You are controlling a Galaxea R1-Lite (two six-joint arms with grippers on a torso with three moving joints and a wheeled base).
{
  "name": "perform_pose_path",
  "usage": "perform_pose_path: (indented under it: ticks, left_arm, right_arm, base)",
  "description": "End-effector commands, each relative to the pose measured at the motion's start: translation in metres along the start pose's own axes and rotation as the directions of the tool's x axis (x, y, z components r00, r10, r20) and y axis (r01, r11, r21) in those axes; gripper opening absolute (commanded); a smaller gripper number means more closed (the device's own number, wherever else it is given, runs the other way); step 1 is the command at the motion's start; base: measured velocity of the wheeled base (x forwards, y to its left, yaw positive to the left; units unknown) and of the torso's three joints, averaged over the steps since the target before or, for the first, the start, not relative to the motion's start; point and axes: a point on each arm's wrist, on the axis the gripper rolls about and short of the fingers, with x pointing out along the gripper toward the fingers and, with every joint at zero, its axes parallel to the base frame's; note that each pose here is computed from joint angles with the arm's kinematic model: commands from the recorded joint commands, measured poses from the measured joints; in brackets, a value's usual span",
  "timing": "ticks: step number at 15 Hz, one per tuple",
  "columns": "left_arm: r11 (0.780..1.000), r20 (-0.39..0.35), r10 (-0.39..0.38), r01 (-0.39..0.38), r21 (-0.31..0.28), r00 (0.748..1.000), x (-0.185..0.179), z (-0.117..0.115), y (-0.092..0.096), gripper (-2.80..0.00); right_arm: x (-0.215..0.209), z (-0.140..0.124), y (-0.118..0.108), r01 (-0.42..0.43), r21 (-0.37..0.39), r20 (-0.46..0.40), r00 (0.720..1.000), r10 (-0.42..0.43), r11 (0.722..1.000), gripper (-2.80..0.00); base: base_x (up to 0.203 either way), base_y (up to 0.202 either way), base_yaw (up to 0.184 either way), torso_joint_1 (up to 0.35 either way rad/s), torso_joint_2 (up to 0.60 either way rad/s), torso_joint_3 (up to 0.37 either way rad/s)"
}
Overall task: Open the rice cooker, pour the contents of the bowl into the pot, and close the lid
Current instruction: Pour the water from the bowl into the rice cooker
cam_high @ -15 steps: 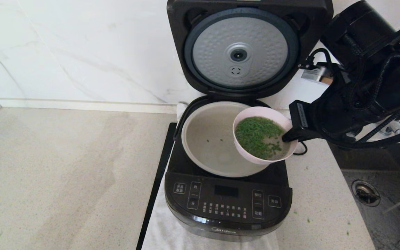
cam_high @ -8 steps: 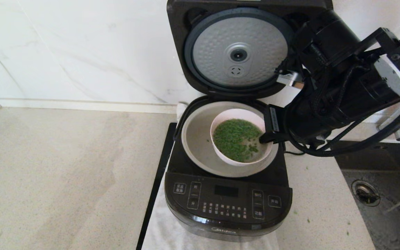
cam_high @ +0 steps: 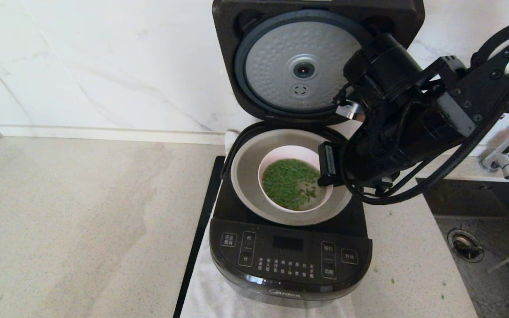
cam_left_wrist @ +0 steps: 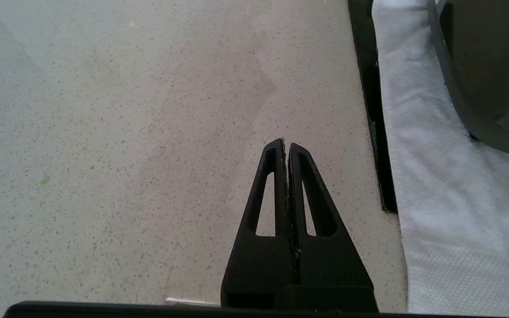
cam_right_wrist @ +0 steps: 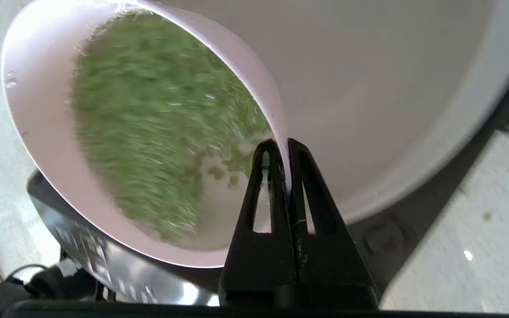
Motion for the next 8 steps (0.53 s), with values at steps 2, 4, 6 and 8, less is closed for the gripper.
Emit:
perform_pose_path:
  ticks: [2,4,6,8]
  left_arm:
    - [1.000,0.000,0.000,0.000,0.000,1.000,0.0000,-0.0004,0.0000,-2.80]
    - [1.000,0.000,0.000,0.000,0.000,1.000,0.0000,-0.0004,0.0000,-2.80]
    - [1.000,0.000,0.000,0.000,0.000,1.000,0.0000,-0.0004,0.0000,-2.80]
    - [1.000,0.000,0.000,0.000,0.000,1.000,0.0000,-0.0004,0.0000,-2.80]
  right_arm:
    - [0.0127,0.0013,0.0021,0.000,0.003,0.000,1.000,0.000,1.000,-2.80]
    - [0.0171,0.0021,0.0030,-0.003,0.003,0.003,1.000,0.003,1.000,-2.80]
    - [0.0191,0.0044,0.0047,-0.015,0.005,0.024,1.000,0.015,1.000,-2.80]
    - [0.0172,0.0075,0.0054,-0.013,0.010,0.064,0.998,0.013,1.000,-2.80]
  base:
    - [0.000,0.000,0.000,0.000,0.00,0.000]
    - [0.000,0.000,0.000,0.000,0.00,0.000]
    - [0.000,0.000,0.000,0.000,0.00,0.000]
    - [0.000,0.000,0.000,0.000,0.00,0.000]
